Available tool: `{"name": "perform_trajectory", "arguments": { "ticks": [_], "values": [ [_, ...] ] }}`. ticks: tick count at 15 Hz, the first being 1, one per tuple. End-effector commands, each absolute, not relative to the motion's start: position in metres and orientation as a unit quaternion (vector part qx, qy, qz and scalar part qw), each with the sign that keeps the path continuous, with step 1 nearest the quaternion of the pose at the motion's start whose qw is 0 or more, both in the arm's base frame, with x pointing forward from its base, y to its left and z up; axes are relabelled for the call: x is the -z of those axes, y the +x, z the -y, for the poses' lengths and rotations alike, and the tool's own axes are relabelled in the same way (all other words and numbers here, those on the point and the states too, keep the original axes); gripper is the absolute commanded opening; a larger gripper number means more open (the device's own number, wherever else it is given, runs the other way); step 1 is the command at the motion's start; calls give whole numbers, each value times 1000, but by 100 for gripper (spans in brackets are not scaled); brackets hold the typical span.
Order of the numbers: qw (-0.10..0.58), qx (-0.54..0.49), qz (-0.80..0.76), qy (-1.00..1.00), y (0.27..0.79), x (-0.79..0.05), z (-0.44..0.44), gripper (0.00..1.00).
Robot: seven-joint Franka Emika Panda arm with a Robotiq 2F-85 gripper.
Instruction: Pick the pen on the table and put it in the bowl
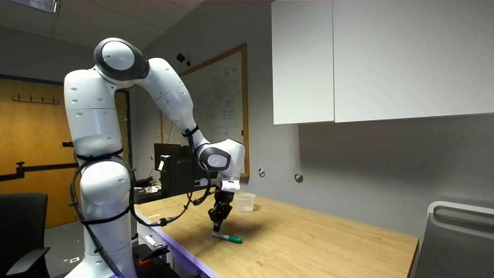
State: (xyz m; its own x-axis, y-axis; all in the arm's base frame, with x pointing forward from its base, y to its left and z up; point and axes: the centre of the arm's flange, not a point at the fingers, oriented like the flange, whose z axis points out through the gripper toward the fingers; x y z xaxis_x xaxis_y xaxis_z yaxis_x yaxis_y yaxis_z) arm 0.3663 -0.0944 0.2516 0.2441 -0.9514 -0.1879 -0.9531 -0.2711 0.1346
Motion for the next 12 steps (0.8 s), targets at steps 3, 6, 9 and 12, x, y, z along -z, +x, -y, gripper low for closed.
{"name": "perform_trajectory", "arguments": {
  "ticks": [3,6,9,12],
  "values": [
    [-3,-98,-597,-796,373,-281,85,27],
    [-8,-107,-576,-810,376,-281,83,43],
    [-10,-110,-556,-824,379,-279,85,65],
    [-17,-105,-550,-828,382,-278,90,87]
  ]
}}
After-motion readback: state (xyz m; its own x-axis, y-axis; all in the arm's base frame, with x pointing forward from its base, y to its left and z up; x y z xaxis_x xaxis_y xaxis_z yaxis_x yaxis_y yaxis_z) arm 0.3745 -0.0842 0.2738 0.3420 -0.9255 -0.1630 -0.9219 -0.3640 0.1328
